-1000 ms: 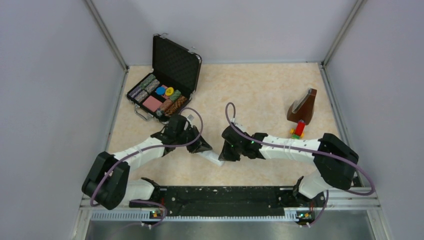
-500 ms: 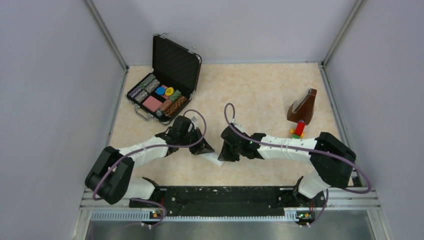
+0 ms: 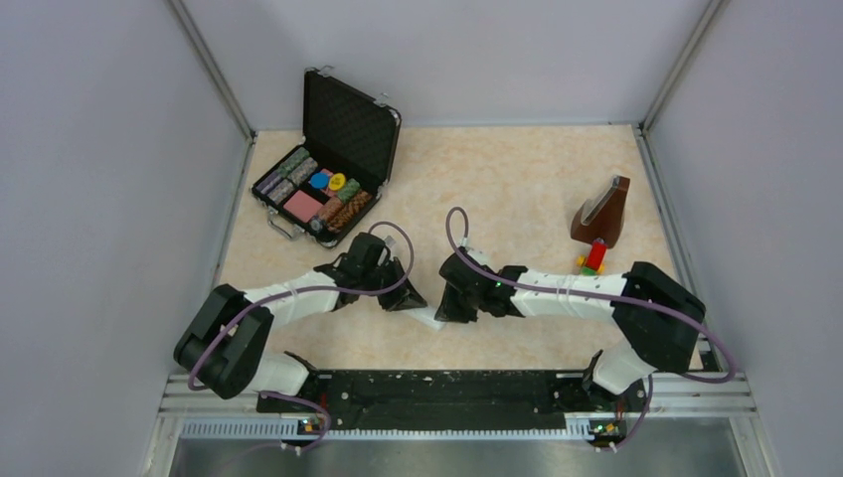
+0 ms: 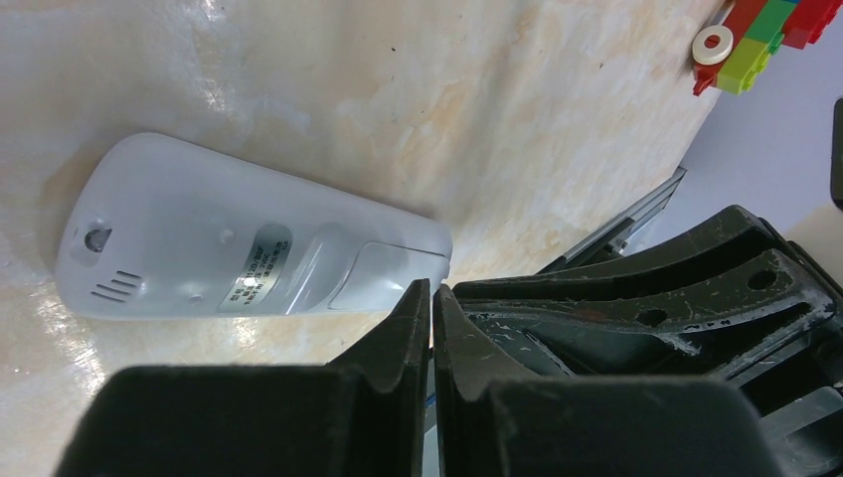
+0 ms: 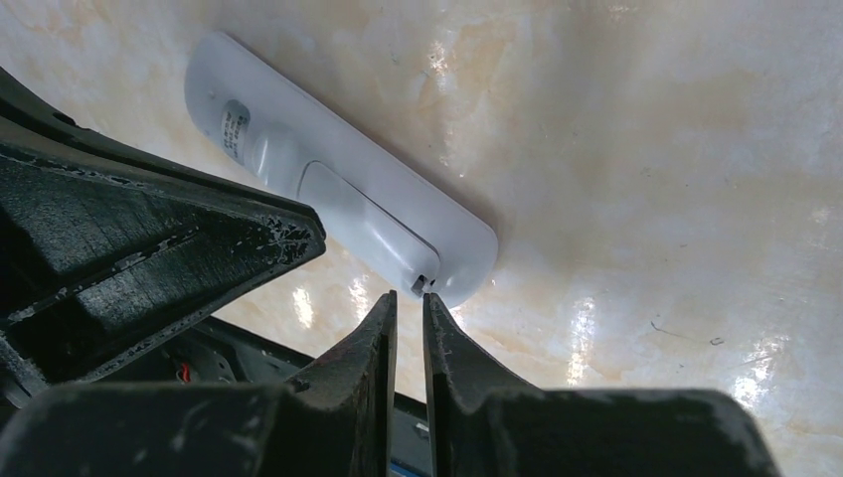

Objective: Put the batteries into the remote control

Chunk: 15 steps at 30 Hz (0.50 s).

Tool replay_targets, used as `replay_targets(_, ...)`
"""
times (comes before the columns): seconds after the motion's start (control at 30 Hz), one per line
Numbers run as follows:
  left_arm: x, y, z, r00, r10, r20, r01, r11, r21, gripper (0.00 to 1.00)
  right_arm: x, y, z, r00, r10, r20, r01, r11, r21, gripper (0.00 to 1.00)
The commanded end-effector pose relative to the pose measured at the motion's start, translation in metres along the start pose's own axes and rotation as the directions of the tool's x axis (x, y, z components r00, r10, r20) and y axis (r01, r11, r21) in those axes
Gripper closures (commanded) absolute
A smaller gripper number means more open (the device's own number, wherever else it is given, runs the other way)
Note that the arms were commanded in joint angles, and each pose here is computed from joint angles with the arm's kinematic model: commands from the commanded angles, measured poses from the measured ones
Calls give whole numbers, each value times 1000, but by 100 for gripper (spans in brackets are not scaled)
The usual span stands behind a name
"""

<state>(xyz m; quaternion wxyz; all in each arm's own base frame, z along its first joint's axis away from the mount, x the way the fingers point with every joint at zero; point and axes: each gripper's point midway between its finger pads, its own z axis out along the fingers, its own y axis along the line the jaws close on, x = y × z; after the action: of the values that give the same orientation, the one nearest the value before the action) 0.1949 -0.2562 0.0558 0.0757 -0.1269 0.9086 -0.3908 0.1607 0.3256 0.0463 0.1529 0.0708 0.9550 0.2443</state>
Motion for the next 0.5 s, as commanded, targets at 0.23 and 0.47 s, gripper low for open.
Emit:
replay_targets(0.23,-5,-5,5,999,45,17,-45,999,6,91,-4,1,10,999,27,36,-26,1000,-8,88)
replay_targets(0.47,-1,7,7,999,38,13,-37,999,-21,91,-3,0,16,999,30,33,-30,1000,-2,91)
